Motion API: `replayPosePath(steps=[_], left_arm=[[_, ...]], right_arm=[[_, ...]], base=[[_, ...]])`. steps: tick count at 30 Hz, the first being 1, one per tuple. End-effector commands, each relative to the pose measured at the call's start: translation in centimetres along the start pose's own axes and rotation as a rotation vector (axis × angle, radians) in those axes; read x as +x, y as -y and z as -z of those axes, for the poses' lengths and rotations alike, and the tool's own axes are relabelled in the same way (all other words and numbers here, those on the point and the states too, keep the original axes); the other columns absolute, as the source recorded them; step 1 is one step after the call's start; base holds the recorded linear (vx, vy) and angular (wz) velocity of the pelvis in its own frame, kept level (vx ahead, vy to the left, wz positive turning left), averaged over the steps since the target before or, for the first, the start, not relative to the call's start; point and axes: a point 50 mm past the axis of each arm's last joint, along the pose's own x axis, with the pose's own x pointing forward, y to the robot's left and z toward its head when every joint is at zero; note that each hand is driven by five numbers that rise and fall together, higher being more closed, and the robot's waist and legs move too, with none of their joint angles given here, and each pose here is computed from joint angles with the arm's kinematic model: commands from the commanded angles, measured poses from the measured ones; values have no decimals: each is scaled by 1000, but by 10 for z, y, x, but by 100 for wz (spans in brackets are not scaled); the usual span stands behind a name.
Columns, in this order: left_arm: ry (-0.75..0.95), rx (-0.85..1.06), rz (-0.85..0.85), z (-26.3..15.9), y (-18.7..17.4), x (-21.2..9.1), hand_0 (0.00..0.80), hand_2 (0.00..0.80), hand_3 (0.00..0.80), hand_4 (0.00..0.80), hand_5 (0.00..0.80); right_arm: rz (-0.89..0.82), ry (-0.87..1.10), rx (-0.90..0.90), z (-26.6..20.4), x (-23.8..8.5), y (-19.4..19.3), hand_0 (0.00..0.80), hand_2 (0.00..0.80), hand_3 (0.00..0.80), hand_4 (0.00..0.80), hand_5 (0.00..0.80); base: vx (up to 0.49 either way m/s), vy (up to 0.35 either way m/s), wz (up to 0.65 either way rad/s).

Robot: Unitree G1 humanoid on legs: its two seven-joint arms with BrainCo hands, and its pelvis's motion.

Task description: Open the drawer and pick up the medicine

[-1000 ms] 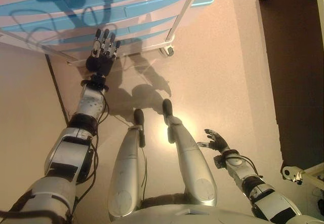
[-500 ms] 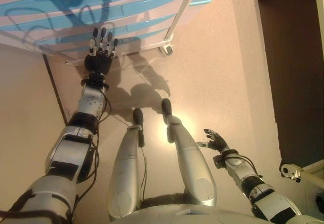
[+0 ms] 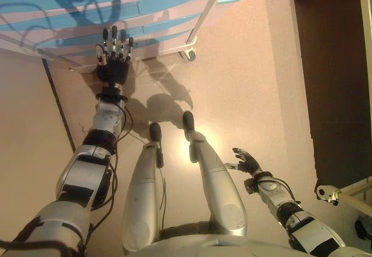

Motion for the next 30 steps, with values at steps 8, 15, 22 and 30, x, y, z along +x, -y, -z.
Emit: replayPosePath(steps=[8, 15, 22, 30], left_arm=[[117, 33, 571, -23, 107, 58, 0, 0, 0, 0, 0], [92, 89, 624, -23, 120, 61, 0, 0, 0, 0, 0], [104, 143, 611, -25, 126, 64, 0, 0, 0, 0, 0], [129, 150, 573, -29, 124, 64, 471, 471, 471, 471, 471]], right_arm=[[-17, -41, -13, 22, -13, 1, 0, 0, 0, 0, 0], [-17, -46, -24, 24, -14, 3, 0, 0, 0, 0, 0], [-11, -48, -29, 24, -14, 4, 0, 0, 0, 0, 0], [-11, -58, -40, 25, -15, 5, 0, 0, 0, 0, 0]], base=[[0, 0, 0], [0, 0, 0], [0, 0, 0], [0, 0, 0]])
